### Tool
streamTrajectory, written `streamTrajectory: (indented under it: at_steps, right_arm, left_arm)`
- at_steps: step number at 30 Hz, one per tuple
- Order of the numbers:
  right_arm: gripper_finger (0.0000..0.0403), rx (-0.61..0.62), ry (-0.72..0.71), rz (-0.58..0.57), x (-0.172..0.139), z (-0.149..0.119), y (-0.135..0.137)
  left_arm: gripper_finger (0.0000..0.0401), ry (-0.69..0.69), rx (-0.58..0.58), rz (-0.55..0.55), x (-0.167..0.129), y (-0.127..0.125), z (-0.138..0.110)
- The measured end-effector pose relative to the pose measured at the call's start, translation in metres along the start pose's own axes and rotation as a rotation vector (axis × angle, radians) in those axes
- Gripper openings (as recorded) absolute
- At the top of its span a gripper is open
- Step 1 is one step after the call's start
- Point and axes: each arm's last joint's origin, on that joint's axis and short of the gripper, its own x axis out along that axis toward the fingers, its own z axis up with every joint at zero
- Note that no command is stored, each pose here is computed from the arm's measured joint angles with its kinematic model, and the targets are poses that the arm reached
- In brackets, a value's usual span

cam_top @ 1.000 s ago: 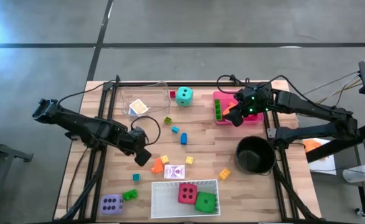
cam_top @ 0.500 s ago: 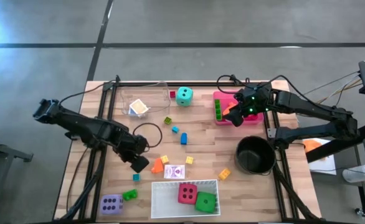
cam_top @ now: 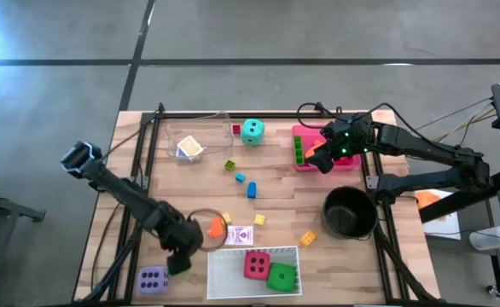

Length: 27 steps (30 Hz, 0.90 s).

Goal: Pick & Place Toys
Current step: Put the green game piece into the red bin

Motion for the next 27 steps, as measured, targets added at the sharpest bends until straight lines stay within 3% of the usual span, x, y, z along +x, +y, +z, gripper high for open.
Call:
streamTrajectory:
  at_steps: [4,10,15,22,27]
  right_arm:
    - [0.0331,0.0,0.0,0.0,0.0,0.0,0.0]
    - [0.0331,0.0,0.0,0.0,0.0,0.0,0.0]
    - [0.0331,0.0,0.0,0.001,0.0,0.0,0.0]
    - [0.0331,0.0,0.003,0.005,0.0,0.0,0.0]
    - [0.0331,0.0,0.004,0.005,0.0,0.0,0.0]
  left_arm:
    - [0.0259,0.047,0.083,0.062,0.022,-0.013,-0.005]
    - [0.0259,0.095,-0.01,0.158,0.051,-0.012,-0.002]
    - [0.0259,0.101,0.046,0.146,0.058,-0.013,-0.002]
    - [0.0259,-0.04,0.168,0.128,0.065,-0.028,-0.013]
    - [0.0259,-0.178,0.146,0.178,0.068,-0.034,-0.037]
